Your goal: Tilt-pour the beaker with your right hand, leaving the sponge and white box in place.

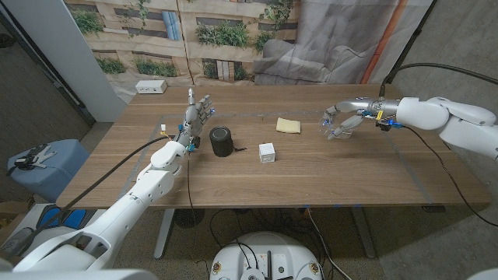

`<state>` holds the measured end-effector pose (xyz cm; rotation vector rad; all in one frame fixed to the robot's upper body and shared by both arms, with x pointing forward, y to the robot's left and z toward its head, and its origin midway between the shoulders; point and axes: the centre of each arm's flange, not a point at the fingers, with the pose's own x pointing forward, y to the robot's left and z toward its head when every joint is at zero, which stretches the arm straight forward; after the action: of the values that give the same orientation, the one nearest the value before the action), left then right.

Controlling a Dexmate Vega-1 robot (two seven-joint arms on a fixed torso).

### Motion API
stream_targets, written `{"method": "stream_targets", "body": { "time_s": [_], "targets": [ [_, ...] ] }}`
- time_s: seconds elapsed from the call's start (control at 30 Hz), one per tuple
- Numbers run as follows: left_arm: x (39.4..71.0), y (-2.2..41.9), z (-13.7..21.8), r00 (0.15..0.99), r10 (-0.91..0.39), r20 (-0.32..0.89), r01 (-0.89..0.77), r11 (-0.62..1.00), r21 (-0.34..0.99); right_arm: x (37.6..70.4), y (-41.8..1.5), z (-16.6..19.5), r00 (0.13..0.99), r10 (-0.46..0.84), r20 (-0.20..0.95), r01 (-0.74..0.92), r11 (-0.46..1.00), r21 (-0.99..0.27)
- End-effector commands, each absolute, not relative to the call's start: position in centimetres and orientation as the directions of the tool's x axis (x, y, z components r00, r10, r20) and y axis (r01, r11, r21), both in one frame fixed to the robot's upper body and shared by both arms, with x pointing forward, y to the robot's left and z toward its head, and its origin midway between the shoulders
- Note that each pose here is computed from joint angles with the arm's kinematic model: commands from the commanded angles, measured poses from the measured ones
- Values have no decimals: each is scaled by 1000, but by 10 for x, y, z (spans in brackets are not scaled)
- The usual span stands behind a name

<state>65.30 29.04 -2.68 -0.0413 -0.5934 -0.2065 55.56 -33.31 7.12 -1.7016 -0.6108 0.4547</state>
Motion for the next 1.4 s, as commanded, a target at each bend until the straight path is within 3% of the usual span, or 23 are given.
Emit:
{"method": "stream_targets", "body": {
  "time_s": [0.03,0.33,1.4],
  "targets": [
    [653,290,-27,809,-181,559,205,979,20,556,-335,76,811,581,-72,116,-281,-953],
    [653,290,-27,809,-181,559,205,979,20,561,-333,70,826,538,-167,83,-410,-908],
    [653,290,-27,809,-181,559,205,979,20,572,-332,56,870,432,-240,39,-545,-838]
  ]
}}
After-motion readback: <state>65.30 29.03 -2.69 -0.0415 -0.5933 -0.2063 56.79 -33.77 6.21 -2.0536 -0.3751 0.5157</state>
